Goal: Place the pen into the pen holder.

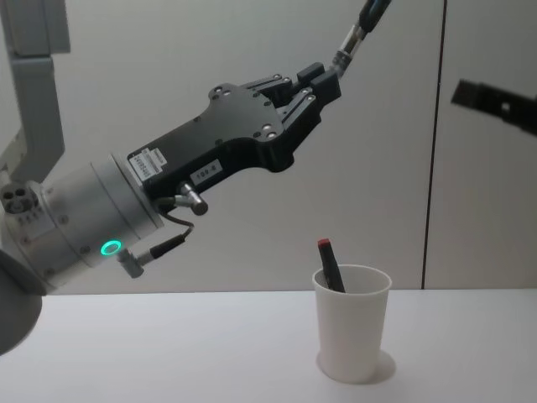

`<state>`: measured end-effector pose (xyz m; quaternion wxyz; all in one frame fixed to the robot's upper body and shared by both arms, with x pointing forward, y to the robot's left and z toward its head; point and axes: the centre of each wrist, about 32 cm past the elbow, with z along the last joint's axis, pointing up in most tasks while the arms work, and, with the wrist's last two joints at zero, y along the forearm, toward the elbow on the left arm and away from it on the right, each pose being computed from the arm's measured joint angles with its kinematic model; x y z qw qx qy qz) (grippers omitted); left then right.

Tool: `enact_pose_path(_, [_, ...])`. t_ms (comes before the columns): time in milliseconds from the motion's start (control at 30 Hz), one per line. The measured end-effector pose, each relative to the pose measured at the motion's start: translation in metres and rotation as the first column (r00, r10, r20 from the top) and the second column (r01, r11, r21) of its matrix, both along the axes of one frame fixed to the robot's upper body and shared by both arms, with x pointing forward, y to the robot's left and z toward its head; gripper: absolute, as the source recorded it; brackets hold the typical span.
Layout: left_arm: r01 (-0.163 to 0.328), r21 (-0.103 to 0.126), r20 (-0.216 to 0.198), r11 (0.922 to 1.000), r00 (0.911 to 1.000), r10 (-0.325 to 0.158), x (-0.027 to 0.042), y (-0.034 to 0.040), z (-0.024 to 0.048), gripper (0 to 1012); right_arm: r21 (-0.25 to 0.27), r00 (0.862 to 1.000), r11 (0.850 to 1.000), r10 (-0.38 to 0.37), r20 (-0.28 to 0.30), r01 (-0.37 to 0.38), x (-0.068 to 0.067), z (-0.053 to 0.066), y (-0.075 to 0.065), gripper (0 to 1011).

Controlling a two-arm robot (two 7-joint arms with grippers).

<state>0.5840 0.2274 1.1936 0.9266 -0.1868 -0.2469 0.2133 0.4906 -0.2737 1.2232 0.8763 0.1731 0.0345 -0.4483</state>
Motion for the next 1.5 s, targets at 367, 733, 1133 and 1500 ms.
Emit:
enact_pose_path(367, [0.003, 0.0, 0.002, 1.0, 1.0, -0.003, 0.0003, -0.0001, 0.0, 132, 0.059, 0.988, 0.987, 0.148, 0.043, -0.151, -0.008, 0.012, -0.002, 1001])
enact_pose_path(733, [0.004, 0.0, 0.003, 1.0, 1.0, -0.004, 0.0006, -0.0002, 0.0002, 133, 0.078, 0.966, 0.965, 0.245, 0.085, -0.252, -0.011, 0.02, 0.005, 1002])
enact_pose_path(1133, [0.005, 0.0, 0.003, 1.0, 1.0, -0.005, 0.0007, -0.0002, 0.0002, 133, 0.081, 0.965, 0.965, 0.24, 0.103, -0.248, -0.013, 0.028, 0.023, 1002])
enact_pose_path(1500, [0.005, 0.0, 0.003, 1.0, 1.0, -0.005, 0.0007, -0.0002, 0.0003, 132, 0.088, 0.977, 0.976, 0.192, 0.089, -0.2, -0.016, 0.037, 0.047, 1002])
